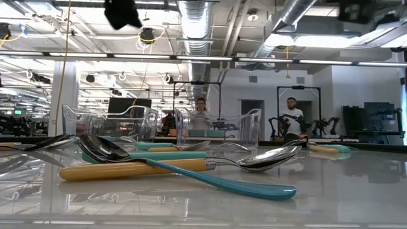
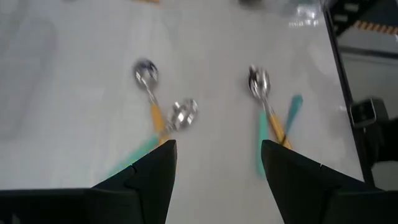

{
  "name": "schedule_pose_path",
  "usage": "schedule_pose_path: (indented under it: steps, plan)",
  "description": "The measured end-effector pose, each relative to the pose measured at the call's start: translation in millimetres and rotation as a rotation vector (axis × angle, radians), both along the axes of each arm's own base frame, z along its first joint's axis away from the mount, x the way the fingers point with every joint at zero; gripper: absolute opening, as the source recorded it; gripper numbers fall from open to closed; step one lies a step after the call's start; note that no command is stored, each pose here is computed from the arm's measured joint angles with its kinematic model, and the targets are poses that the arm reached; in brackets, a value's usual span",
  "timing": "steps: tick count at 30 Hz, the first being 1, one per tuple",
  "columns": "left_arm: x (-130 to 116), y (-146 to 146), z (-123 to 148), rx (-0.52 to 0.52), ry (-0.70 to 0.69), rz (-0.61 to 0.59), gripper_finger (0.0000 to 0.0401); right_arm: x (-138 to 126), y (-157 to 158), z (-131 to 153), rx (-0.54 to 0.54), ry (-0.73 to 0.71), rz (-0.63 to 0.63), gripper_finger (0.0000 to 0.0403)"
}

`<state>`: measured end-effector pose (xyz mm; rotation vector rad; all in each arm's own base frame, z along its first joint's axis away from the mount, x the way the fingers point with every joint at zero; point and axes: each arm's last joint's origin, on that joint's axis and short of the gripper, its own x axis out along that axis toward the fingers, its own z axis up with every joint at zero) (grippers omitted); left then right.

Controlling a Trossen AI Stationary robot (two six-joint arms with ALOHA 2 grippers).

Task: Sort silverware by color (type)
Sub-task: Put the green spoon into the top left transparent bin

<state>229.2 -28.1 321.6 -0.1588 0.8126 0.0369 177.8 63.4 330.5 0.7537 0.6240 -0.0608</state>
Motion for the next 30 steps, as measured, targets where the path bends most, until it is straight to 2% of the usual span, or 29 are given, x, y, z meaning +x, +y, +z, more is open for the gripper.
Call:
schedule_pose_path:
  steps: [6, 10, 16, 21, 28, 30]
  plan:
    - [-3.7, -18.9, -44.1, -0.1, 0.014, -0.04, 0.0219, 33.3, -8.2, 0.6, -0.115, -0.132, 0.082, 0.0193]
    - [-6.0, -24.1, -63.5, -0.163, 0.01, -0.045, 0.0219, 47.8, -13.7, -4.3, -0.181, -0.149, 0.09, 0.0193]
    - [-14.0, -21.8, -84.2, -0.122, 0.082, -0.026, 0.0219, 68.9, -25.9, -18.9, -0.219, -0.101, 0.044, 0.0193]
    - [-16.7, -19.9, -98.5, -0.079, 0.089, -0.028, 0.0219, 85.5, -32.5, -33.6, -0.223, -0.052, 0.012, 0.0193]
    - [-10.4, -18.3, -115.1, 0.009, 0.003, -0.044, 0.0219, 105.0, -44.3, -51.7, -0.27, -0.013, -0.002, 0.0193]
    - [-4.6, -17.7, -118.5, 0.024, -0.027, -0.059, 0.0219, 109.7, -49.4, -54.2, -0.254, -0.021, -0.004, 0.0193]
